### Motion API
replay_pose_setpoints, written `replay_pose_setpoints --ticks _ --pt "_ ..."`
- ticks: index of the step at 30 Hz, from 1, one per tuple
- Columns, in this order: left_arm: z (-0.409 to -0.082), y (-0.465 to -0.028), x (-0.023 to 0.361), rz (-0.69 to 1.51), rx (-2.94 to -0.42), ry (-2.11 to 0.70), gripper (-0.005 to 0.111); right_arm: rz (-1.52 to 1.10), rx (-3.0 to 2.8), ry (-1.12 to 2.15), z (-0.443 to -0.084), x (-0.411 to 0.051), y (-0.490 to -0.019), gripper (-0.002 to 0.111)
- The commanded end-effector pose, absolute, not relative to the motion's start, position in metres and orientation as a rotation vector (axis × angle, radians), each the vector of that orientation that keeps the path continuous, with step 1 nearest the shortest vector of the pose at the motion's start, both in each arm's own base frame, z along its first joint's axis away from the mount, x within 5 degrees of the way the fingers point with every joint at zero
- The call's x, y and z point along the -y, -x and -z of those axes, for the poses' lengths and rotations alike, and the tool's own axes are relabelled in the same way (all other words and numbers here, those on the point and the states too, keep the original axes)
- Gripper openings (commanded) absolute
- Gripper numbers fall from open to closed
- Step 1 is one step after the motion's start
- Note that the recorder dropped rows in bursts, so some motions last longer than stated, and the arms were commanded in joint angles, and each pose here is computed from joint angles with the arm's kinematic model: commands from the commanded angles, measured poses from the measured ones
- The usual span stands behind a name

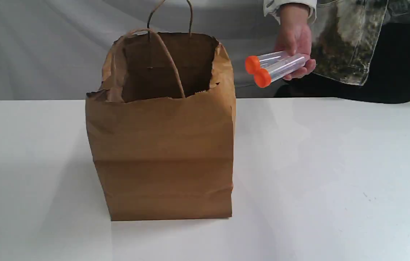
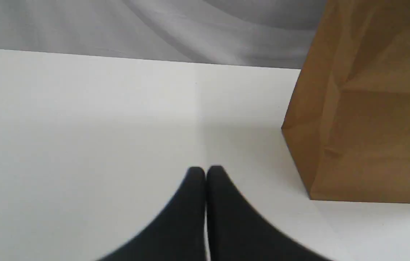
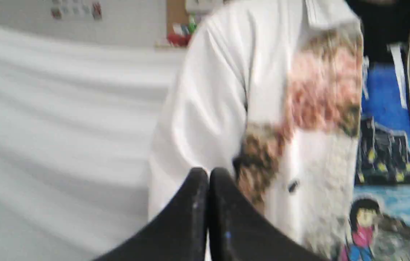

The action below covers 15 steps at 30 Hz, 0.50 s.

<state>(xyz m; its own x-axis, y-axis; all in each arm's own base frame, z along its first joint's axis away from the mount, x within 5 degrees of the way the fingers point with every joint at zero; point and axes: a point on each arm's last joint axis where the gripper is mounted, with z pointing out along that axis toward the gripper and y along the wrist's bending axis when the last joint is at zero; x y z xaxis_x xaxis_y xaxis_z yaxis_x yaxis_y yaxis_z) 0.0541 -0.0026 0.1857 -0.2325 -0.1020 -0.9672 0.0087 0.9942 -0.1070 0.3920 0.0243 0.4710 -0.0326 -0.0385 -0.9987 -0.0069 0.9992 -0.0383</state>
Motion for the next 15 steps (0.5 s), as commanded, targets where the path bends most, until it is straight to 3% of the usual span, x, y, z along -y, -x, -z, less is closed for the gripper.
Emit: replay_pose_setpoints --ticks 1,8,12,15 --pt "-0.184 -0.054 0.002 0.105 -1.802 0.074 0.0 0.102 -1.79 0.174 -0.455 -0.036 -0.405 0.0" --pt "-0.184 -0.054 0.002 0.105 -1.802 0.074 0.0 -0.029 -2.049 0.668 -0.423 -0.067 -0.416 0.0" --pt "-0.184 -0.054 0.002 0.105 -1.802 0.074 0.0 -0.112 -2.114 0.718 -0.414 -0.073 -0.419 0.0" --pt "-0.184 -0.054 0.002 0.105 -1.802 0.074 0.0 -0.328 -2.121 0.664 -0.404 -0.086 -0.425 0.0"
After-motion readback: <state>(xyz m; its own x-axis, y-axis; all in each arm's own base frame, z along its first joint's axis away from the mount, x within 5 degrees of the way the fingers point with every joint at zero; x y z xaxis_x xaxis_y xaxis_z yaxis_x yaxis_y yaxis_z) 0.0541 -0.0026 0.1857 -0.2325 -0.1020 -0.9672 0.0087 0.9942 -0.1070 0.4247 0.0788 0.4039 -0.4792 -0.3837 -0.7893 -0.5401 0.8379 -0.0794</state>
